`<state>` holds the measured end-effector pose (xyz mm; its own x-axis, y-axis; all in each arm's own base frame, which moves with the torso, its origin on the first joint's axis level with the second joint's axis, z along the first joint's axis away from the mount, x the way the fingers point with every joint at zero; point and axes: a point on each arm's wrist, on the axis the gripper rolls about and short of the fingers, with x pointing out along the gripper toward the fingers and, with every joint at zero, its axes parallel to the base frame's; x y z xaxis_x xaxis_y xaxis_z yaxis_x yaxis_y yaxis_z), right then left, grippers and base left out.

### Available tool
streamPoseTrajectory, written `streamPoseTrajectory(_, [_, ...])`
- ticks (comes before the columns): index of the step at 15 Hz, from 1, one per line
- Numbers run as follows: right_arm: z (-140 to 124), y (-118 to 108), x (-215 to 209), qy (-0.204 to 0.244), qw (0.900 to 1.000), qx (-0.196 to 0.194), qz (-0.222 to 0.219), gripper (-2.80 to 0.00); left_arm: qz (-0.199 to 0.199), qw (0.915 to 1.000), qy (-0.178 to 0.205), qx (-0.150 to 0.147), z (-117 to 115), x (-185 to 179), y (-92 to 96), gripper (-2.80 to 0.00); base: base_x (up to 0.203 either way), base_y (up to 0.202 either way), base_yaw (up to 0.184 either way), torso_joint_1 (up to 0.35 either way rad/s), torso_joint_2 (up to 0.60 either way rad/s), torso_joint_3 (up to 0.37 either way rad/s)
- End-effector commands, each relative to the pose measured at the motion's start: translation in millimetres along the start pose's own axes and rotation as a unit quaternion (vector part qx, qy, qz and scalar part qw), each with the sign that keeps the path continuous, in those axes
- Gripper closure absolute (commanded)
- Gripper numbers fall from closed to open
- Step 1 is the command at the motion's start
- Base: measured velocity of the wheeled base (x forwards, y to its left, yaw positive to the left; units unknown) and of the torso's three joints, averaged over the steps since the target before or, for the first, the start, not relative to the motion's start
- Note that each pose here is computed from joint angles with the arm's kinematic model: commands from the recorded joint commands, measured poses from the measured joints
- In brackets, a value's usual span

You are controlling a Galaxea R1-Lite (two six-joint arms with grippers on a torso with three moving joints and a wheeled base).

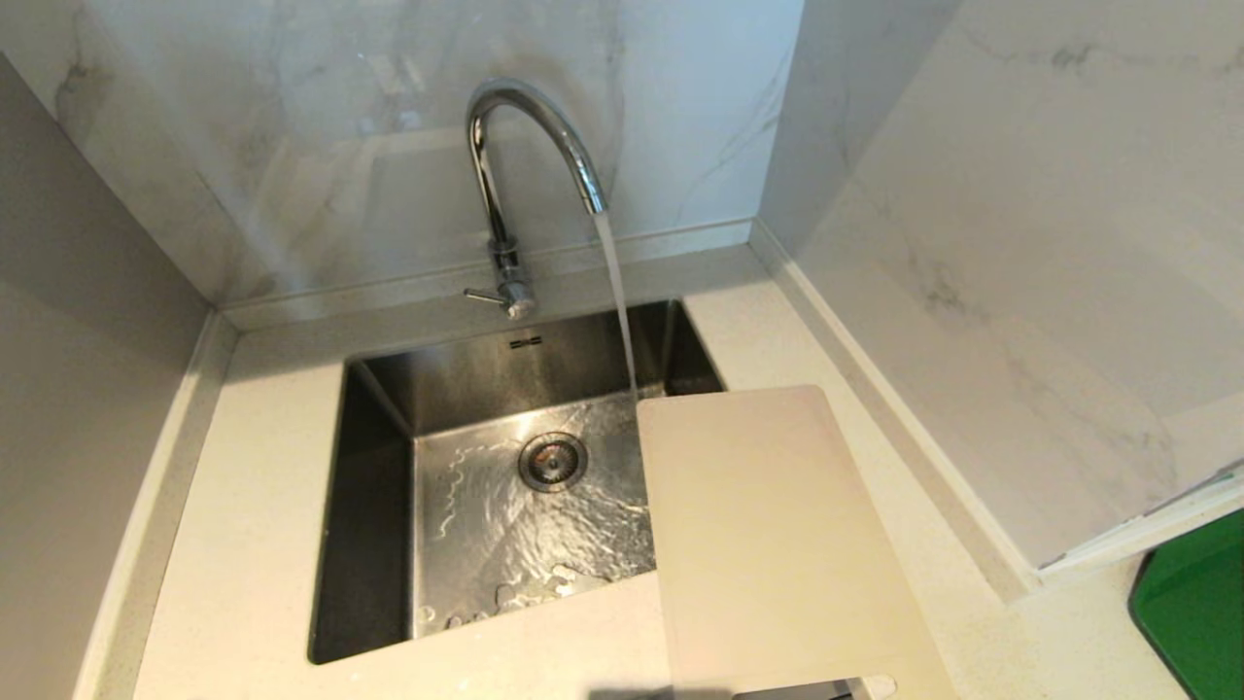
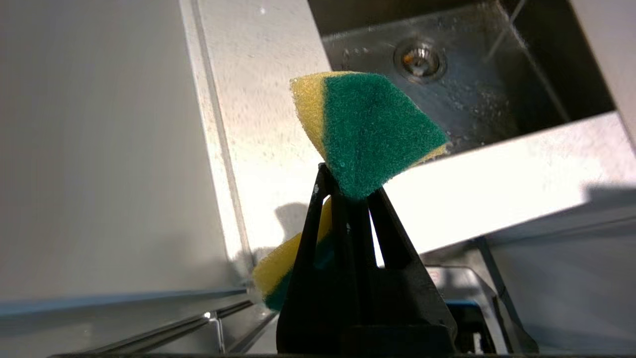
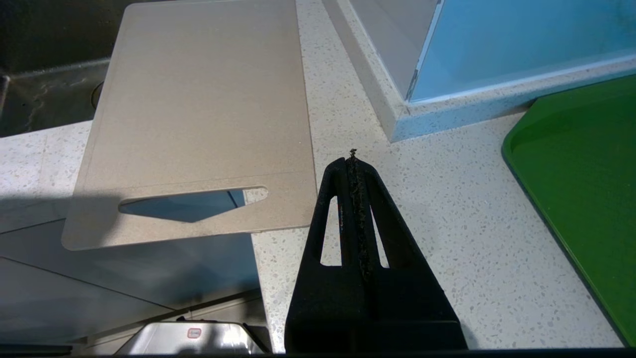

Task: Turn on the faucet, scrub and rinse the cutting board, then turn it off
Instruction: Pick up the cutting board

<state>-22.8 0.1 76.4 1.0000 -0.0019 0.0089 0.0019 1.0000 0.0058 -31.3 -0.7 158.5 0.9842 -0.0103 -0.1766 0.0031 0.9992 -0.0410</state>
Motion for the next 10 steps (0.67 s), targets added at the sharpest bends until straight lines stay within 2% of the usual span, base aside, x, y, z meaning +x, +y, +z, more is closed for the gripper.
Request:
streamPoseTrajectory(1, [0.0, 0.0, -0.1, -0.001, 1.0, 0.0, 0.0, 0.0, -0.009, 0.9999, -0.009, 0.007, -25.2, -0.4, 1.5, 0.0, 0.0, 0.0, 0.0, 0.0, 0.0, 0.0])
streamPoseTrajectory(5, [0.0, 0.0, 0.0, 0.0, 1.0, 0.0, 0.0, 0.0, -0.005, 0.9993, -0.026, 0.027, -60.7, 9.7, 3.0, 0.0, 0.0, 0.0, 0.0, 0.0, 0.0, 0.0])
streamPoseTrajectory(7, [0.0, 0.0, 0.0, 0.0, 1.0, 0.0, 0.0, 0.0, -0.002, 0.9976, -0.049, 0.049, -76.7, 15.9, 3.8, 0.0, 0.0, 0.0, 0.0, 0.0, 0.0, 0.0])
streamPoseTrajectory(8, [0.0, 0.0, -0.1, -0.001, 1.0, 0.0, 0.0, 0.0, -0.001, 0.9953, -0.081, 0.054, -77.5, 20.2, 3.8, 0.0, 0.0, 0.0, 0.0, 0.0, 0.0, 0.0])
streamPoseTrajectory(9, [-0.1, 0.0, 0.0, 0.0, 1.0, 0.0, 0.0, 0.0, -0.003, 0.9938, -0.096, 0.056, -79.4, 22.9, 3.8, 0.0, 0.0, 0.0, 0.0, 0.0, 0.0, 0.0])
streamPoseTrajectory(10, [0.0, 0.0, 0.0, 0.0, 1.0, 0.0, 0.0, 0.0, -0.005, 0.9942, -0.092, 0.056, -80.4, 23.1, 3.7, 0.0, 0.0, 0.0, 0.0, 0.0, 0.0, 0.0])
